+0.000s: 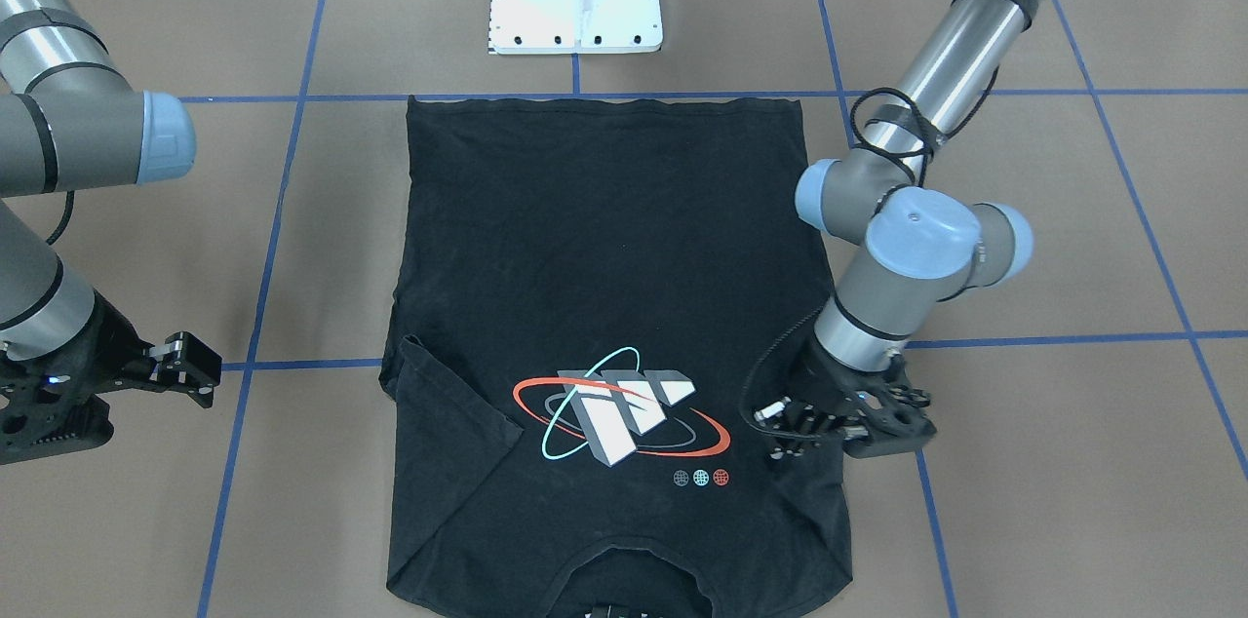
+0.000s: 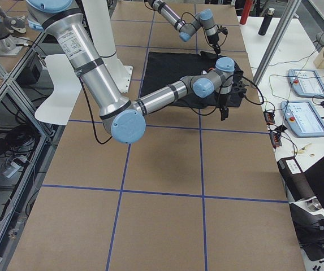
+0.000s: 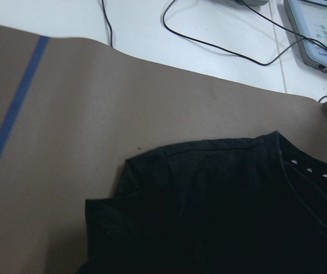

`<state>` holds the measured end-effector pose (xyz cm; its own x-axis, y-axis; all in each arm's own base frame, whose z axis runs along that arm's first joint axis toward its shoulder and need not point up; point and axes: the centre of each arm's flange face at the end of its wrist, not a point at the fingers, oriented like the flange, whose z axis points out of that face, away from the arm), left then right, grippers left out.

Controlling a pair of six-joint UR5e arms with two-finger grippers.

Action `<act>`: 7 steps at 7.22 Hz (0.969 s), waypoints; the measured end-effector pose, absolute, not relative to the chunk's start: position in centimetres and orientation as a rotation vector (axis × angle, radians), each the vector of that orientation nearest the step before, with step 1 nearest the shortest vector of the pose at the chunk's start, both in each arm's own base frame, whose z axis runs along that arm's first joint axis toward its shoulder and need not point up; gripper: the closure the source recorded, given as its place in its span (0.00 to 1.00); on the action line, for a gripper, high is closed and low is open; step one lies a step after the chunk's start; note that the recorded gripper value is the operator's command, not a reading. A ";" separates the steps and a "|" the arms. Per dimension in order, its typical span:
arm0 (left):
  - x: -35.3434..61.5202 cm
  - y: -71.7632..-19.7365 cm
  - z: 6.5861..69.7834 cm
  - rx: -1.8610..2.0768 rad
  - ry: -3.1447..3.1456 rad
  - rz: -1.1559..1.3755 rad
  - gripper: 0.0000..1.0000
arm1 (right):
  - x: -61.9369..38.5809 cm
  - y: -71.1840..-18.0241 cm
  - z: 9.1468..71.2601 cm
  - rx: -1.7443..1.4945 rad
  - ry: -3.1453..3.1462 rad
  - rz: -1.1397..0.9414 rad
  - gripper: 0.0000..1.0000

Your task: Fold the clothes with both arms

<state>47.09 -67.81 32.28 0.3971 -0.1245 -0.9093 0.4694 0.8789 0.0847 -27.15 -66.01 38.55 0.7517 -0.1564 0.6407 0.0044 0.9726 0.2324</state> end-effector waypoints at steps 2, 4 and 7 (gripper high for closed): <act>49.4 -66.9 31.0 0.315 1.125 -0.422 1.00 | -27.2 -66.0 38.7 0.220 -0.716 -0.088 0.00; 50.6 -67.2 30.3 0.324 1.118 -0.470 0.28 | -27.3 -66.0 38.8 0.218 -0.714 -0.089 0.00; 50.6 -67.4 29.7 0.355 1.114 -0.450 0.00 | -27.5 -65.9 38.9 0.214 -0.713 -0.089 0.00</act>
<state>50.55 -67.40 29.73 0.3674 -0.1681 -0.9147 0.5147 0.8559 0.0495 -27.48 -65.94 38.94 0.7536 -0.1534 0.6392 0.0077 0.9744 0.2248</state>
